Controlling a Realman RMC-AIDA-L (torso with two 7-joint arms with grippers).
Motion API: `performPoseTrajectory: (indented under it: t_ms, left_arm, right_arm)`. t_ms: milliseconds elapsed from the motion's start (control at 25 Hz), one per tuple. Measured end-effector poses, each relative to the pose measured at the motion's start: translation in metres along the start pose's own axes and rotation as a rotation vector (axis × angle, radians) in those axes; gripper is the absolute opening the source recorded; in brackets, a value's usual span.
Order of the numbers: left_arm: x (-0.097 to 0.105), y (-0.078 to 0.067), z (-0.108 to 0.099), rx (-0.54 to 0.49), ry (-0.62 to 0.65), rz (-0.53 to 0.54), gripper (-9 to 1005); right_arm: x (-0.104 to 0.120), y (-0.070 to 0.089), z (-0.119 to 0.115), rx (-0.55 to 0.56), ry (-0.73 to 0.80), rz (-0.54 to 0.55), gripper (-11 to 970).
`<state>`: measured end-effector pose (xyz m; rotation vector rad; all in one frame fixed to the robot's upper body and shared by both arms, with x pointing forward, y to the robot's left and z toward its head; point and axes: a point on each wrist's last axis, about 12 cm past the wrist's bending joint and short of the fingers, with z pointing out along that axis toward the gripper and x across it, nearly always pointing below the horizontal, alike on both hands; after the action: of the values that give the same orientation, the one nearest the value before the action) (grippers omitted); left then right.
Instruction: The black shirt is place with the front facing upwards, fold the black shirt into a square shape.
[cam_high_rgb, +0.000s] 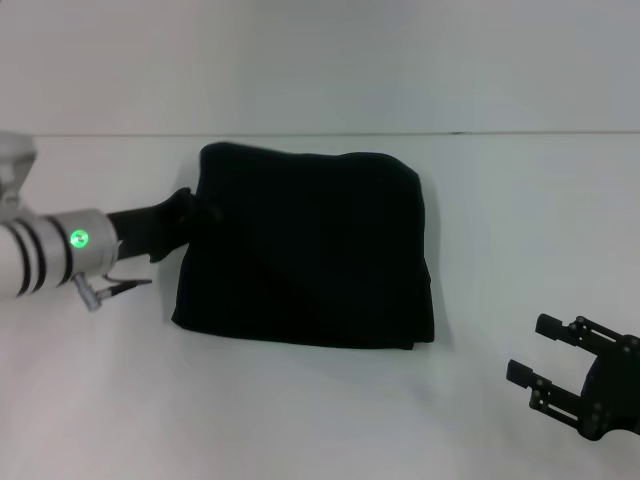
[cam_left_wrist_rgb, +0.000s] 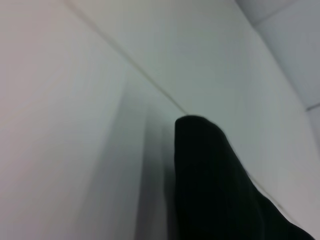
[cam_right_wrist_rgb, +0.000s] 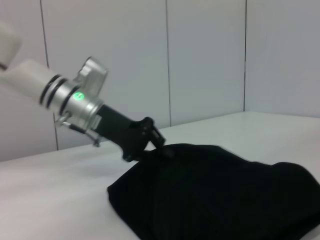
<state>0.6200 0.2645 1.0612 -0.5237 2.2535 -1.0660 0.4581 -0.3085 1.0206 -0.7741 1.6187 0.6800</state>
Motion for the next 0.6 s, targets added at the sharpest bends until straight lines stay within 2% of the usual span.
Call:
performPoseTrajectory:
  t_ms: [40,240,600]
  left_arm:
    - [0.006,0.006,-0.006,0.037,0.003,-0.054,123]
    - [0.019,0.008,-0.009,0.091,0.044,-0.104,127]
    - [0.024,0.001,-0.009,0.144,0.099,-0.005,134]
  right_arm:
    - [0.000,0.000,0.000,0.002,-0.001,0.000,708]
    - [-0.001,-0.001,0.000,0.002,-0.002,-0.002,708]
    - [-0.002,-0.003,0.000,0.010,-0.005,-0.004,708]
